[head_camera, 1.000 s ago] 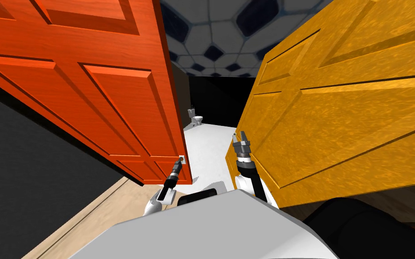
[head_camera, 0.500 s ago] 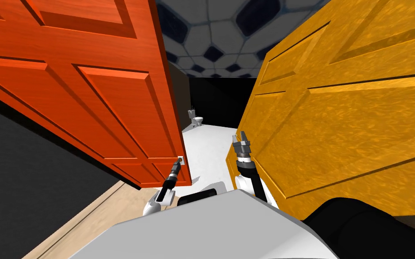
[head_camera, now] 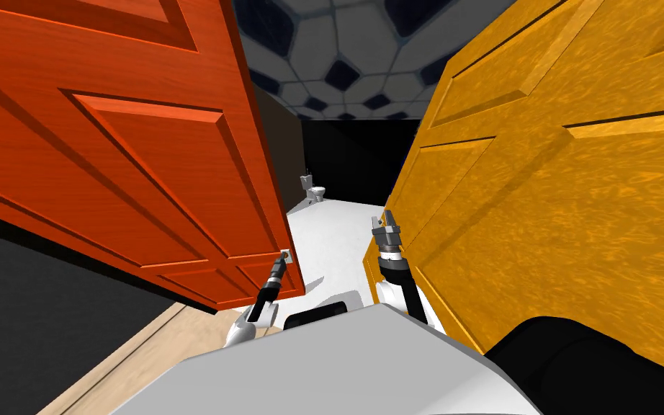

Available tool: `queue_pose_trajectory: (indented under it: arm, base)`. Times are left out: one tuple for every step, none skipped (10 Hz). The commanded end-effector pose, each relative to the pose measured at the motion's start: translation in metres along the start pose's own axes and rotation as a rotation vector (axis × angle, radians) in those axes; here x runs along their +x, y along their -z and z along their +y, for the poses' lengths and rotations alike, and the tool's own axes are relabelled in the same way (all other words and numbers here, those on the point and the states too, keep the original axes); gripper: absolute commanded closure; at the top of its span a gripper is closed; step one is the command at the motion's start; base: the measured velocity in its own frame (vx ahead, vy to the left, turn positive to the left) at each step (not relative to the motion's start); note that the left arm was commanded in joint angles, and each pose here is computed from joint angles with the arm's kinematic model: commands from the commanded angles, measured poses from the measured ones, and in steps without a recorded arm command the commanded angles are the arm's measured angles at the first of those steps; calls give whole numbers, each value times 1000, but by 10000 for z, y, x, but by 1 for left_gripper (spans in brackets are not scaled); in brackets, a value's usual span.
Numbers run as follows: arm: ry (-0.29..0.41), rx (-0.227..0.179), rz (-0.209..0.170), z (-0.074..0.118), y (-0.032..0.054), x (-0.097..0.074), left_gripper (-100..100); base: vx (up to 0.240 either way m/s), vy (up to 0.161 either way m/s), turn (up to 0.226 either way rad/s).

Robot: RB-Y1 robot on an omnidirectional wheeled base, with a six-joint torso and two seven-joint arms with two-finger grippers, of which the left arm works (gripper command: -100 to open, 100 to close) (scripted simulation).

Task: Push the door open

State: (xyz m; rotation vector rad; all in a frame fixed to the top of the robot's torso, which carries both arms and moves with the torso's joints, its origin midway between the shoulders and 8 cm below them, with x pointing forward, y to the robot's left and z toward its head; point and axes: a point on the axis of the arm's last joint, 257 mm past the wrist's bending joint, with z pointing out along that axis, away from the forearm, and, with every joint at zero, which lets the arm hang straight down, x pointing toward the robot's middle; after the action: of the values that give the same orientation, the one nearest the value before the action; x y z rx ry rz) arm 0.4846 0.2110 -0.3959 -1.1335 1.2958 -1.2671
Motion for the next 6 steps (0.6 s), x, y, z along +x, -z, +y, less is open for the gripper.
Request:
queue_pose_trajectory:
  arm:
    - [-7,2,-16,-31,-3,-117,100]
    - [-9,1,-46,-33,1,-252,100]
    - [-9,1,-54,-33,2,-286,100]
    - [-9,1,-70,-34,5,-354,100]
    - [-9,0,-79,-35,7,-388,100]
    - [-8,0,-95,-36,11,-454,100]
  base:
    - [46,11,-12]
    - [121,-51,49]
    - [157,-66,85]
    - [164,-74,72]
    - [138,-86,56]
    - [152,-71,66]
